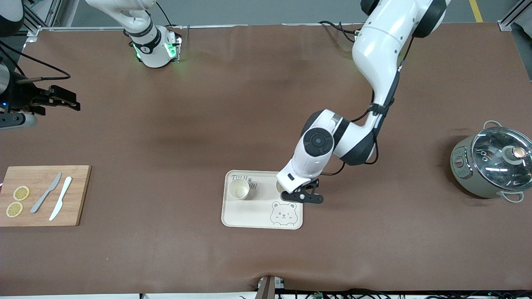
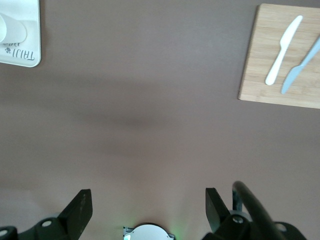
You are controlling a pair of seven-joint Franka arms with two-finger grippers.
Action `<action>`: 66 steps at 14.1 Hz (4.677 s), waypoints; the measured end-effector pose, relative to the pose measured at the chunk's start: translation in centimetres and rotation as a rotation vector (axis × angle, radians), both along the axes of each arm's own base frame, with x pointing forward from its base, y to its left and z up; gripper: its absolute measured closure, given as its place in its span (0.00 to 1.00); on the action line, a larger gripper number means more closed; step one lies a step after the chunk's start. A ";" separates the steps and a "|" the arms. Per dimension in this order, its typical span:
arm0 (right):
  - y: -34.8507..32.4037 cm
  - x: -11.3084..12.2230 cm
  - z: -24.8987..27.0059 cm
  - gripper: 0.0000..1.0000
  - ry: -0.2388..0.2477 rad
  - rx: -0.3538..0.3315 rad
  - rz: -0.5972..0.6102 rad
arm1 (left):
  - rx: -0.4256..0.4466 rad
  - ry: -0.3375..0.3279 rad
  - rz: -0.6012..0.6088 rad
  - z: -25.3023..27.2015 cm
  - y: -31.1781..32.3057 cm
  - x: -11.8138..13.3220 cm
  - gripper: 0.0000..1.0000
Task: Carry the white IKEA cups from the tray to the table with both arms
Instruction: 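Lift the cup off the tray while the right gripper reaches the tray, then lower the cup onto the table while the right gripper grasps the other cup, then open the left gripper to release the cup on the table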
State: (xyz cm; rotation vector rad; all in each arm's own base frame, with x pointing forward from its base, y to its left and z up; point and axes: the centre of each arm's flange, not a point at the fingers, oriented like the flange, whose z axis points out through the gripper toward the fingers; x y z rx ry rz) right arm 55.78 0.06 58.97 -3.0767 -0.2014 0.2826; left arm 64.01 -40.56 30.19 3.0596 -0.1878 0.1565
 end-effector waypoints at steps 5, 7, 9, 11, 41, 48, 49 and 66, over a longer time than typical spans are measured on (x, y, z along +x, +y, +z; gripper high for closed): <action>2.0 3.0 -5.8 0.00 0.057 0.016 0.030 | -0.024 0.039 -0.071 3.4 9.6 -2.2 0.96; 2.4 4.3 -8.1 0.00 0.063 0.039 0.027 | -0.041 0.026 -0.097 3.5 13.4 -3.9 0.96; 3.0 5.0 -9.5 0.00 0.066 0.095 0.015 | -0.045 0.013 -0.116 2.6 16.1 -6.0 0.96; 3.5 5.9 -10.6 0.00 0.051 0.124 -0.029 | -0.046 -0.013 -0.129 1.1 17.9 -8.1 0.96; 32.6 10.9 -31.4 0.00 -0.044 0.037 -0.604 | 0.020 -0.070 -0.213 -7.7 30.2 -18.8 0.96; 35.6 9.9 -33.7 0.01 -0.053 0.039 -0.665 | 0.013 -0.064 -0.212 -8.5 30.2 -18.9 0.96; 35.6 9.9 -33.9 0.04 -0.051 0.036 -0.667 | 0.013 -0.064 -0.212 -8.5 30.2 -18.9 0.96; 36.0 10.2 -34.5 0.93 -0.056 0.040 -0.707 | 0.064 -0.013 -0.234 -4.5 31.9 -18.0 0.17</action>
